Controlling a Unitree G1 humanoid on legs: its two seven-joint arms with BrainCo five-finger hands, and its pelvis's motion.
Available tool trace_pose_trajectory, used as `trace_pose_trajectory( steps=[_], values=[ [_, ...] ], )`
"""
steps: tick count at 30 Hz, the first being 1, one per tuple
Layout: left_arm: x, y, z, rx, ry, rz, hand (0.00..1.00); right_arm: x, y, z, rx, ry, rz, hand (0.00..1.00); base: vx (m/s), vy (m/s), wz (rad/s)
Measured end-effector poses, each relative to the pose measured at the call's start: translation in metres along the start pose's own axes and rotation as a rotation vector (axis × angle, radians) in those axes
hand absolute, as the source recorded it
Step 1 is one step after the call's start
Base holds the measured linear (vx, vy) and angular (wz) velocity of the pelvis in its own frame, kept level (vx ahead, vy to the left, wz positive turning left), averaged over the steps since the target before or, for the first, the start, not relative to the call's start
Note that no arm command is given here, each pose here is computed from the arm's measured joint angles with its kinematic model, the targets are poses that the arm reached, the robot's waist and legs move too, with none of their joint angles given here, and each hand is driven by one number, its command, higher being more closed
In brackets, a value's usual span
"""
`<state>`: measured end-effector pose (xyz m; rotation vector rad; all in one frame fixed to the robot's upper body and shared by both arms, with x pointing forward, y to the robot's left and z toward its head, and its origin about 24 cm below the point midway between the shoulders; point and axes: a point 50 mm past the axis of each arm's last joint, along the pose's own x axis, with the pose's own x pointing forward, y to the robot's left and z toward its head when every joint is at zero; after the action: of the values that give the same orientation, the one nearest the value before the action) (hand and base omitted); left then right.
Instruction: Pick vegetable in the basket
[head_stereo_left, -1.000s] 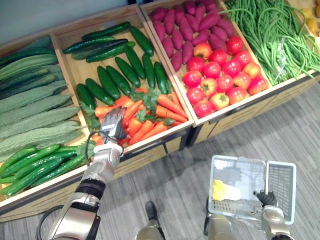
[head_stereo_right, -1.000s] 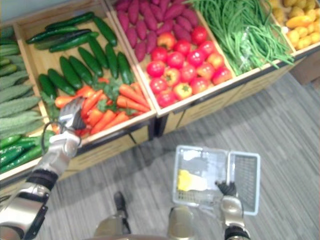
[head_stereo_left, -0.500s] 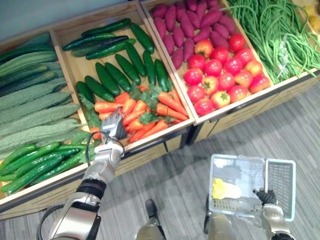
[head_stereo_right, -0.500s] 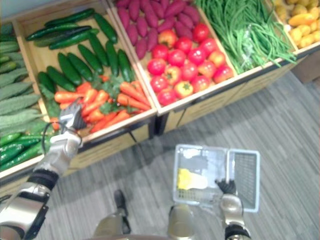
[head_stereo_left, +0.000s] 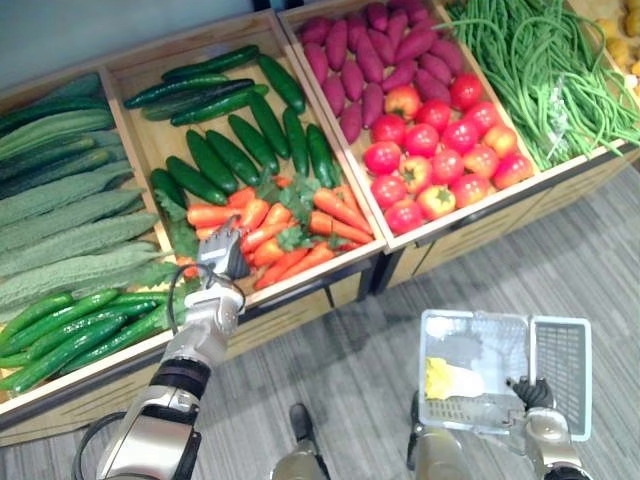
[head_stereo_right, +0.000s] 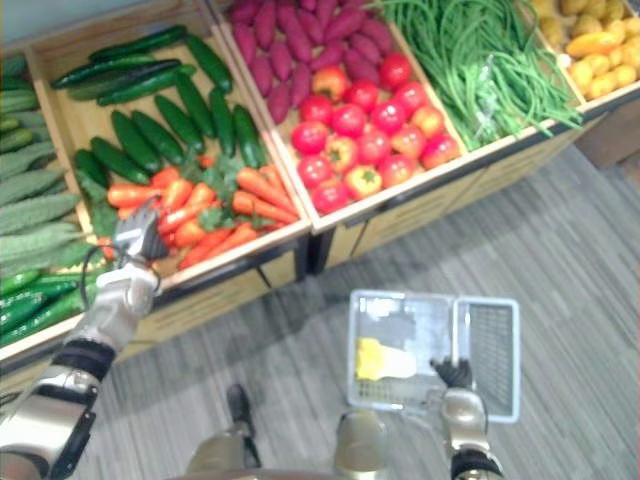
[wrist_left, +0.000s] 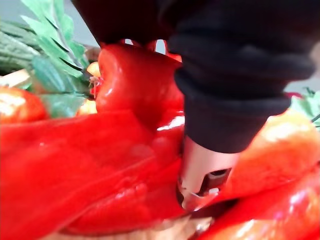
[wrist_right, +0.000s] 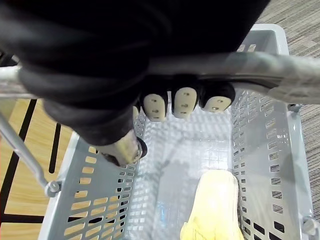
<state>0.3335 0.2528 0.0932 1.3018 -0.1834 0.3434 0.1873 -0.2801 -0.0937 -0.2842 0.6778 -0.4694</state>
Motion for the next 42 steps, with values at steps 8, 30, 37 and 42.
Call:
trace_pose_trajectory(
  steps=[8,30,37,42],
  values=[
    [0.003,0.037,0.003,-0.071,-0.043,0.142,1.0,-0.003,-0.008,-0.014,0.023,0.054,-0.029,1.0,-0.01,-0.002,0.05],
    [-0.024,0.018,-0.02,-0.06,0.023,0.029,0.0,-0.014,-0.011,-0.045,0.01,0.175,-0.023,1.0,-0.01,-0.003,0.05],
    [-0.036,-0.008,-0.043,-0.024,0.149,-0.081,0.0,-0.012,-0.007,-0.043,-0.003,0.173,-0.013,1.0,0.03,-0.003,-0.03],
    [-0.033,-0.013,-0.045,-0.008,0.172,-0.105,0.0,-0.009,-0.002,-0.035,-0.032,0.144,0.008,1.0,-0.02,0.002,-0.04]
  ],
)
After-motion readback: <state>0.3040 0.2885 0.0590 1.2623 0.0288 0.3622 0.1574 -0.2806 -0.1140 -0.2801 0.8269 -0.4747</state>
